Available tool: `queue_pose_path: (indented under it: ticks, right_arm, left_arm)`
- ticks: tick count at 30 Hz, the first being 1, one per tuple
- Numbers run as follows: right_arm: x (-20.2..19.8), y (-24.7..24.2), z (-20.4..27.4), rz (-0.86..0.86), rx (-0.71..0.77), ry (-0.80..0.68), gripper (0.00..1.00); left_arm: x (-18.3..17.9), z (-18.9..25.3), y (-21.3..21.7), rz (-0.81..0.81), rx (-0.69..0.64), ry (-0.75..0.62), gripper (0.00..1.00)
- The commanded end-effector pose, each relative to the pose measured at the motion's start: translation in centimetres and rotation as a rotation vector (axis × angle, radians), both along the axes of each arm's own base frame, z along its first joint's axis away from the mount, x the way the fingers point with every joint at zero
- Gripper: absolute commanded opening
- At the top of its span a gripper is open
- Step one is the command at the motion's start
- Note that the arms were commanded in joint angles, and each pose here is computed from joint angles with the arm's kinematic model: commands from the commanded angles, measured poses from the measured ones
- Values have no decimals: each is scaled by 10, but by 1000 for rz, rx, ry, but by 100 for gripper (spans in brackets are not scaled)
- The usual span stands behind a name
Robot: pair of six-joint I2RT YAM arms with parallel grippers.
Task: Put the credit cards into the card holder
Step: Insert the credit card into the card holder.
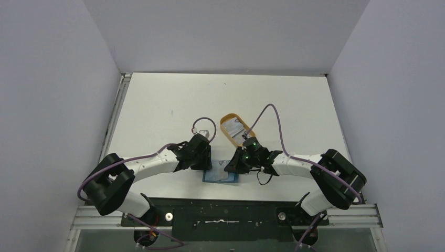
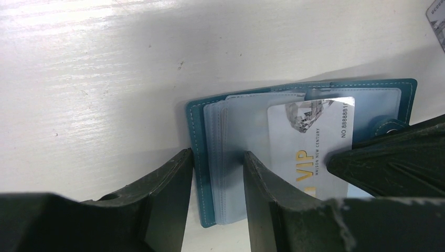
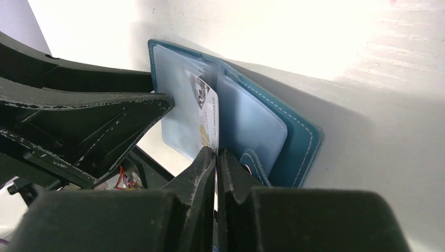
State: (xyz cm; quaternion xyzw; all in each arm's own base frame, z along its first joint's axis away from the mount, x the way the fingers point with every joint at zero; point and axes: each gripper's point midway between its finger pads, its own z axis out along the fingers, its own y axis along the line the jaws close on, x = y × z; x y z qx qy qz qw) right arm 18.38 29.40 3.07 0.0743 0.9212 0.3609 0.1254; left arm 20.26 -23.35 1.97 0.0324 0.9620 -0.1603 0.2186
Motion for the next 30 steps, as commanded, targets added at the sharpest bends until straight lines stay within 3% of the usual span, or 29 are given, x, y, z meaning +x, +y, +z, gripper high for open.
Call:
queue_pose_path:
  ticks: [1,11,16,20,30]
  right_arm:
    - [16,-15,-13,-89,-73,-40,0]
    - [13,-3,-16,-77,-72,-32,0]
    - [13,2,-17,-78,-72,-29,0]
    - [14,7,-17,-73,-70,-29,0]
    - [11,6,-21,-59,-91,-27,0]
  left_arm:
    - [-20,-13,18,-18,73,65,37]
    - [-21,-2,15,-9,37,59,51]
    - [-21,7,16,-1,18,43,53]
    - [-23,7,22,45,0,29,52]
    - [-14,13,46,172,-17,-32,37]
